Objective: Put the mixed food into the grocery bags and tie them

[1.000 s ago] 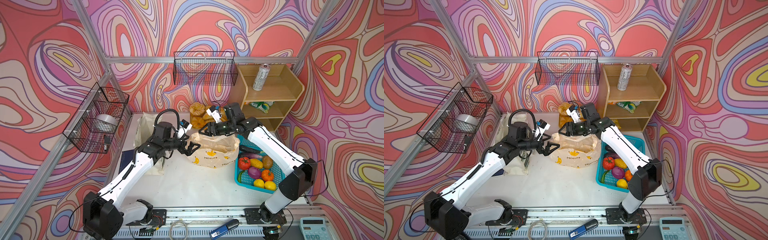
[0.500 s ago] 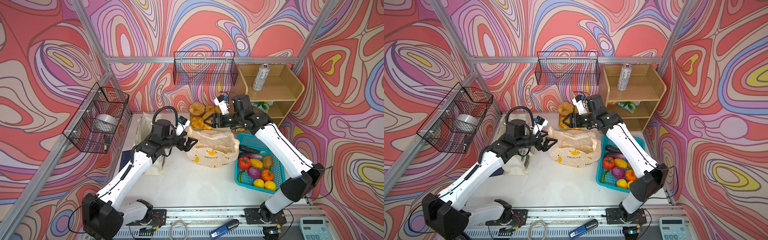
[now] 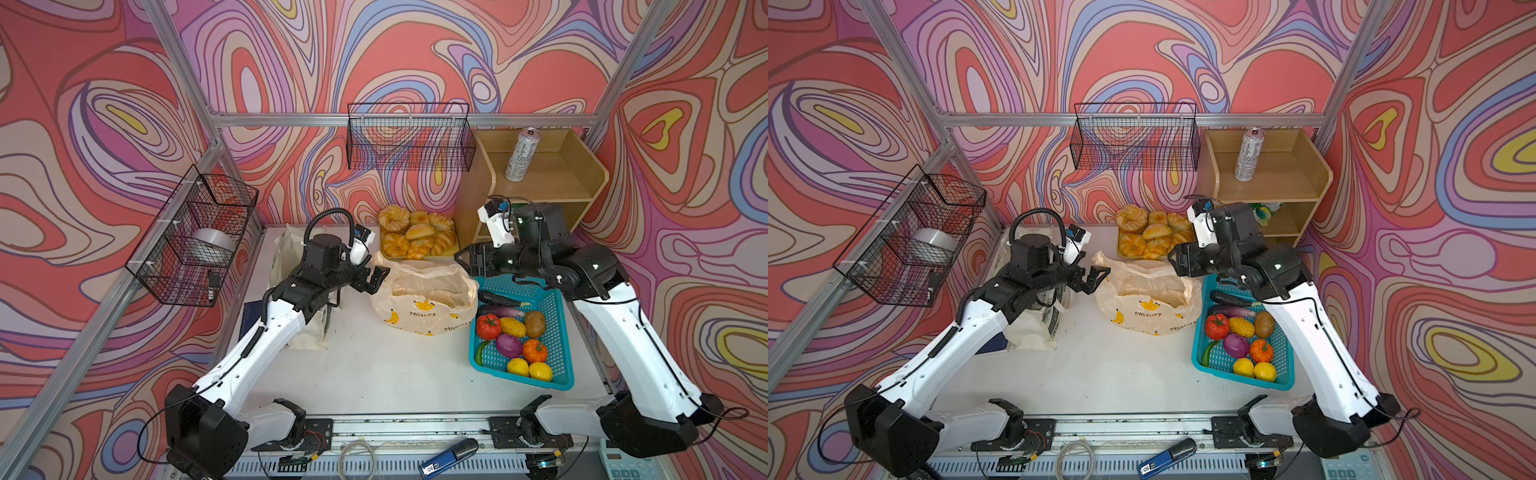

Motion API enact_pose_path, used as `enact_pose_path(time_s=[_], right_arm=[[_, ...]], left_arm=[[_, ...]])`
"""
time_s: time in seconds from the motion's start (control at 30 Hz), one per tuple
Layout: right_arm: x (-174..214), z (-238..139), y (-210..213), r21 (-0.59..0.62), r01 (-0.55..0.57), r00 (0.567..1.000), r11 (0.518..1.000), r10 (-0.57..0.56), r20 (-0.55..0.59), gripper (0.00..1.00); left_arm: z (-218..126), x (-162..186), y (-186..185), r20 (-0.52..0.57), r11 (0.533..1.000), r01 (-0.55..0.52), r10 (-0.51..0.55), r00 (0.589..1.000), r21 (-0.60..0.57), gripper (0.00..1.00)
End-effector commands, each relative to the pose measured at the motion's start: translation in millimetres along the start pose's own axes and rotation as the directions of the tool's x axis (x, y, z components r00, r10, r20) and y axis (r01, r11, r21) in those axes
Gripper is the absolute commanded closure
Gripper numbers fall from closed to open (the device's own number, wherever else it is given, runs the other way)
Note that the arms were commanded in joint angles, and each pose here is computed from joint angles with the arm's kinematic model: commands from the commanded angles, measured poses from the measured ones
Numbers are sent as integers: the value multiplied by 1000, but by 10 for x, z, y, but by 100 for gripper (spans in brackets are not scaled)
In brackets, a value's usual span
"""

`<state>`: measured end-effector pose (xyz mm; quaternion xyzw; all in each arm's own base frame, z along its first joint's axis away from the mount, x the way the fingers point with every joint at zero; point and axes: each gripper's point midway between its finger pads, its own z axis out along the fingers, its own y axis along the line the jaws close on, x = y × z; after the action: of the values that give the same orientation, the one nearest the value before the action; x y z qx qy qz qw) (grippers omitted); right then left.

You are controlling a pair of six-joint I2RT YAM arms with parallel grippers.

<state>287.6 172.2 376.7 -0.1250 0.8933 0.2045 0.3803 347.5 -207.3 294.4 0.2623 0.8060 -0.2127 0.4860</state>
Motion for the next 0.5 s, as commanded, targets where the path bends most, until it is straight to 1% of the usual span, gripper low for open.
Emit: enact_pose_path(time_s=[0.0, 0.1, 0.33, 0.4, 0.47], right_arm=[[390, -19, -93, 31, -3, 991, 1000, 7, -135, 26], [556, -73, -102, 28, -13, 984, 1000, 17, -179, 26], [811, -58, -108, 14, -20, 965, 1000, 23, -262, 30], [823, -16, -140, 27, -13, 964, 1000, 20, -264, 34], [801, 20, -169, 41, -6, 966, 999, 16, -258, 41]], left_arm=[[24, -216, 36, 45, 999, -45, 45, 998, 1, 7], [88, -272, 4, 44, 998, -49, 47, 998, 38, 14], [150, -216, -70, 22, 995, -33, 31, 999, 95, 33], [156, -198, -86, 17, 994, -30, 28, 999, 103, 38], [152, -192, -100, 16, 993, -27, 25, 1000, 111, 50]])
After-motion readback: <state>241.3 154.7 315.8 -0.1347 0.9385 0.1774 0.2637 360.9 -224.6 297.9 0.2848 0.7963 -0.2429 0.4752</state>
